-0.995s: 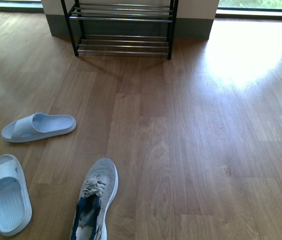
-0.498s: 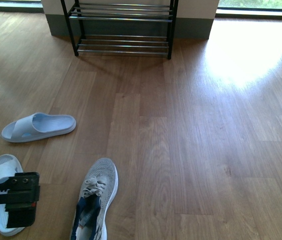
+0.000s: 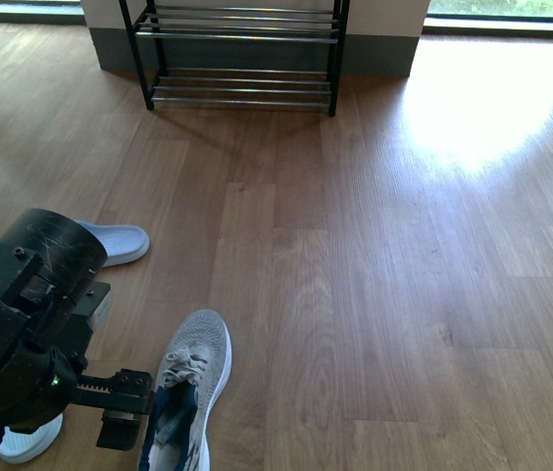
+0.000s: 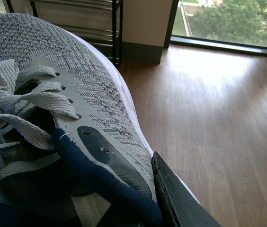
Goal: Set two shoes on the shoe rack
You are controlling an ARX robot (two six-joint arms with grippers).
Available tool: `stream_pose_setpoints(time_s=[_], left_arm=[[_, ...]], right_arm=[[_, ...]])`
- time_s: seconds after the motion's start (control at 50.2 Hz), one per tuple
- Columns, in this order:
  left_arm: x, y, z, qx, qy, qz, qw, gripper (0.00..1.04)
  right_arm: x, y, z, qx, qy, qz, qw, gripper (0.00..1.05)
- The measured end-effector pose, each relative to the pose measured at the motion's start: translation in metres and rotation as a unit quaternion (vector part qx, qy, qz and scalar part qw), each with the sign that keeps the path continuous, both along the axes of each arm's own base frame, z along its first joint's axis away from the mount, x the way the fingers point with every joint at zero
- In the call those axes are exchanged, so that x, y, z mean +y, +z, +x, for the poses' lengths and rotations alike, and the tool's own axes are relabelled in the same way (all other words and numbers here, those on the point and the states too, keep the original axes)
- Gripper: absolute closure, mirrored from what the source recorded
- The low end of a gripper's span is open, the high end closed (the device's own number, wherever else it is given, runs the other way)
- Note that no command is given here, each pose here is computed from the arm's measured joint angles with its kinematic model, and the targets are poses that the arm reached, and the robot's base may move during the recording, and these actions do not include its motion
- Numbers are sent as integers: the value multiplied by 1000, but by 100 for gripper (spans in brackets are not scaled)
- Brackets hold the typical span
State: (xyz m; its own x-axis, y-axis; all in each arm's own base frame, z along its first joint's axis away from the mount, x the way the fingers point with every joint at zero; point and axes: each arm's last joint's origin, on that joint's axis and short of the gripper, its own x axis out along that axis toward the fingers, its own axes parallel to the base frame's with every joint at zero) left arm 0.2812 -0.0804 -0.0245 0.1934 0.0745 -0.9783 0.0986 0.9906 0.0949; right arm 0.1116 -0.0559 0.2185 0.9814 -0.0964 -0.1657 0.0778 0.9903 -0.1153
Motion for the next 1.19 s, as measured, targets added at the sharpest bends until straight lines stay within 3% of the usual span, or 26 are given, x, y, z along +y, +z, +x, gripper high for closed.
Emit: stream_pose_setpoints(time_s=[0.597,1.195], left_arm=[[-17,-53,27,40,-37,-18,998,9],[-34,-94,42,7,-87,-16,996,9]], right_arm=[[0,0,0,0,0,0,1000,103],[0,0,0,0,0,0,1000,103]])
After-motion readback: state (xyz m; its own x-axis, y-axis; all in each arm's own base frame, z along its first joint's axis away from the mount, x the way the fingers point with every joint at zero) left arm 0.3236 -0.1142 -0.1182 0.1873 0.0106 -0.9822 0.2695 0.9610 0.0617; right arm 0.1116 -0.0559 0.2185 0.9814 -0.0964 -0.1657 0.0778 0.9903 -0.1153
